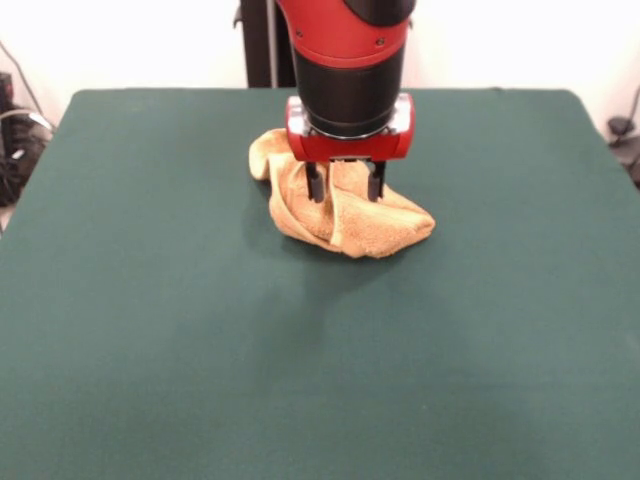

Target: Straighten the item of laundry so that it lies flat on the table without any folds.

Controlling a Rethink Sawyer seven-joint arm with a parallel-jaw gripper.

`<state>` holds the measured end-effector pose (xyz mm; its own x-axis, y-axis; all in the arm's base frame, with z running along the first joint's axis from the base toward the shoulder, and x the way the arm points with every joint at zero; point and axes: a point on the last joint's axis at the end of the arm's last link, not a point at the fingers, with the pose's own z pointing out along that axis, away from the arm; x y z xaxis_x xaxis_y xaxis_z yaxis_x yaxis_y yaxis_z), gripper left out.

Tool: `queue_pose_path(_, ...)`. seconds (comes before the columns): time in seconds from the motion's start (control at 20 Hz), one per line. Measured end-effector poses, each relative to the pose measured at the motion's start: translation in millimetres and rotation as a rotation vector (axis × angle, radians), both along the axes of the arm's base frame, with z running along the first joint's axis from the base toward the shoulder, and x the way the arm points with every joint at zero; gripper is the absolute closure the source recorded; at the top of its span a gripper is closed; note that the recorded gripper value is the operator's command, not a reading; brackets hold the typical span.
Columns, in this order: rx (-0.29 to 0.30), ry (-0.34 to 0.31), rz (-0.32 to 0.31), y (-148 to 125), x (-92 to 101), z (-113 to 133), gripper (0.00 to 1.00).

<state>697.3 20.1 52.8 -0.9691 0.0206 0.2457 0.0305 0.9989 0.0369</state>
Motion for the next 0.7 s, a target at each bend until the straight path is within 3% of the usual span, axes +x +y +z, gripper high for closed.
queue_pose_path(0.7,-0.021,0.007,0.015,-11,-3.9,-3,0.0)
